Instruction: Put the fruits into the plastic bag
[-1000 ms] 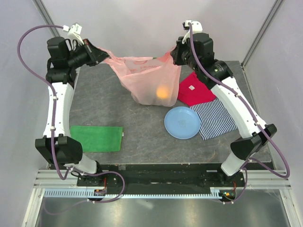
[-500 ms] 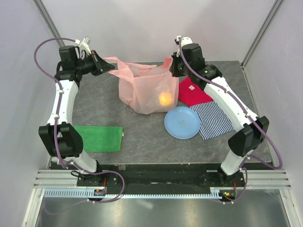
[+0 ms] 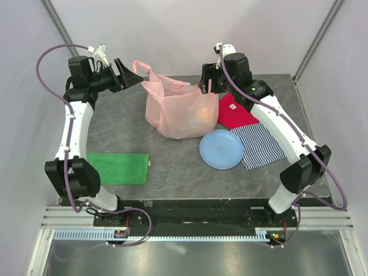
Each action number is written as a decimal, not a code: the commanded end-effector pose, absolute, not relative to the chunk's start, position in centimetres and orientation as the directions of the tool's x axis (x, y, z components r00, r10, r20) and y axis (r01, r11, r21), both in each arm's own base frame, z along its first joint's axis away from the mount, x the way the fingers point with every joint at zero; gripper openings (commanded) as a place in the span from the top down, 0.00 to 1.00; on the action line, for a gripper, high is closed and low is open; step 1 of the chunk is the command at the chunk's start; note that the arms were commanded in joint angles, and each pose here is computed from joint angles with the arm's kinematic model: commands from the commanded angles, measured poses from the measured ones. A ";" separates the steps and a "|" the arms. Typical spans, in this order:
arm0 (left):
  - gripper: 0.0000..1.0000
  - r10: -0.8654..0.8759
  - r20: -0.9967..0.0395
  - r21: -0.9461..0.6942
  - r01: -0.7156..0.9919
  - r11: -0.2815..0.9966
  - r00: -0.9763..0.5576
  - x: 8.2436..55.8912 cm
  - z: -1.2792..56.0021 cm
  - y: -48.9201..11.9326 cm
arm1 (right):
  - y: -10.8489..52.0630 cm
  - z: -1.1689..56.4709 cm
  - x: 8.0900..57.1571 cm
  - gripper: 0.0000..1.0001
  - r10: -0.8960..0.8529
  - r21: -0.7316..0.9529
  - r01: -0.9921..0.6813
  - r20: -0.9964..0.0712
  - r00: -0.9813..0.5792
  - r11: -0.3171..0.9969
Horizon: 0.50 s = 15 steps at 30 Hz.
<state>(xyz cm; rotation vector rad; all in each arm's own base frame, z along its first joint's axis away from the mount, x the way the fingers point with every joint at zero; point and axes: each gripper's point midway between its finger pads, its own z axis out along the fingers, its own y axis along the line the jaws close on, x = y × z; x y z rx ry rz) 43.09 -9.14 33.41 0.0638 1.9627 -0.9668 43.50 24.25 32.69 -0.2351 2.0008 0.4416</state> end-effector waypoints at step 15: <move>0.01 -0.270 -0.953 -0.302 0.436 0.848 -0.136 38.7 43.2 -6.6 | 15.4 39.1 41.1 0.02 0.104 0.161 -0.187 -0.953 -0.284 0.969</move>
